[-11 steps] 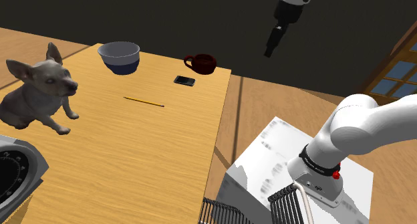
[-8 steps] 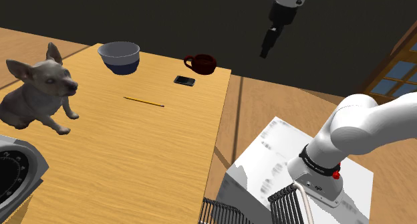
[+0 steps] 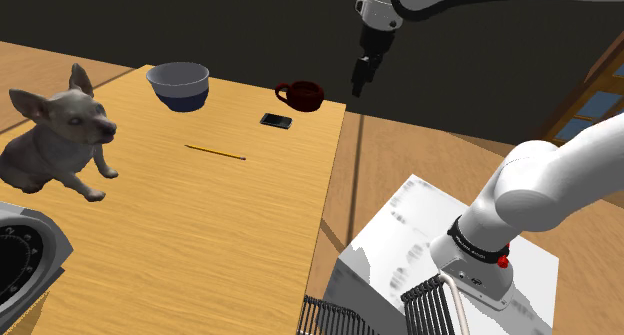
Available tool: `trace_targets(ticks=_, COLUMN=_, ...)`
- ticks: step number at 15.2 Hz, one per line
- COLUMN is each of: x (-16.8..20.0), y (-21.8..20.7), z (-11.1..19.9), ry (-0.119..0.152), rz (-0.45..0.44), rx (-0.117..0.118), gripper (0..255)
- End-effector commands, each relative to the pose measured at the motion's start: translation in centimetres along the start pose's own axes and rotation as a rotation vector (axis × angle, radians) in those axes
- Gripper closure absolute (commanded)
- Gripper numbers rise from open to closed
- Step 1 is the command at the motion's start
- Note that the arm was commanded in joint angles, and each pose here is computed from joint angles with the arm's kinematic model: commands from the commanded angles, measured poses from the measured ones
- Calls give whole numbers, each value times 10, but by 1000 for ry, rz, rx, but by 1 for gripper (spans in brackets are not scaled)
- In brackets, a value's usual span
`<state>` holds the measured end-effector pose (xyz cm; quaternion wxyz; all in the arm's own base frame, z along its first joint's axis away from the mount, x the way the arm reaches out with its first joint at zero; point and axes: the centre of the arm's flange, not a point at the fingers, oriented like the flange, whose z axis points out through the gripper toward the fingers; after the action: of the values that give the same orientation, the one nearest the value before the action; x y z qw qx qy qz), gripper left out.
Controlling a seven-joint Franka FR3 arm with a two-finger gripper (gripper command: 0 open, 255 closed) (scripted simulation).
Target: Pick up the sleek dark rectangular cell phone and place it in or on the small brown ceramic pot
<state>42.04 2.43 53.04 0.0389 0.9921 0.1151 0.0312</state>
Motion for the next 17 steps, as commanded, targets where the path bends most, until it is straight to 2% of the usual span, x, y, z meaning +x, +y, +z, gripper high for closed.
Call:
trace_targets(ticks=1, x=23, y=0, z=16, ry=-3, rz=-5, rx=10, gripper=0)
trace_targets(ticks=17, x=195, y=-11, z=145, ry=-35, rz=-42, rx=84, gripper=0)
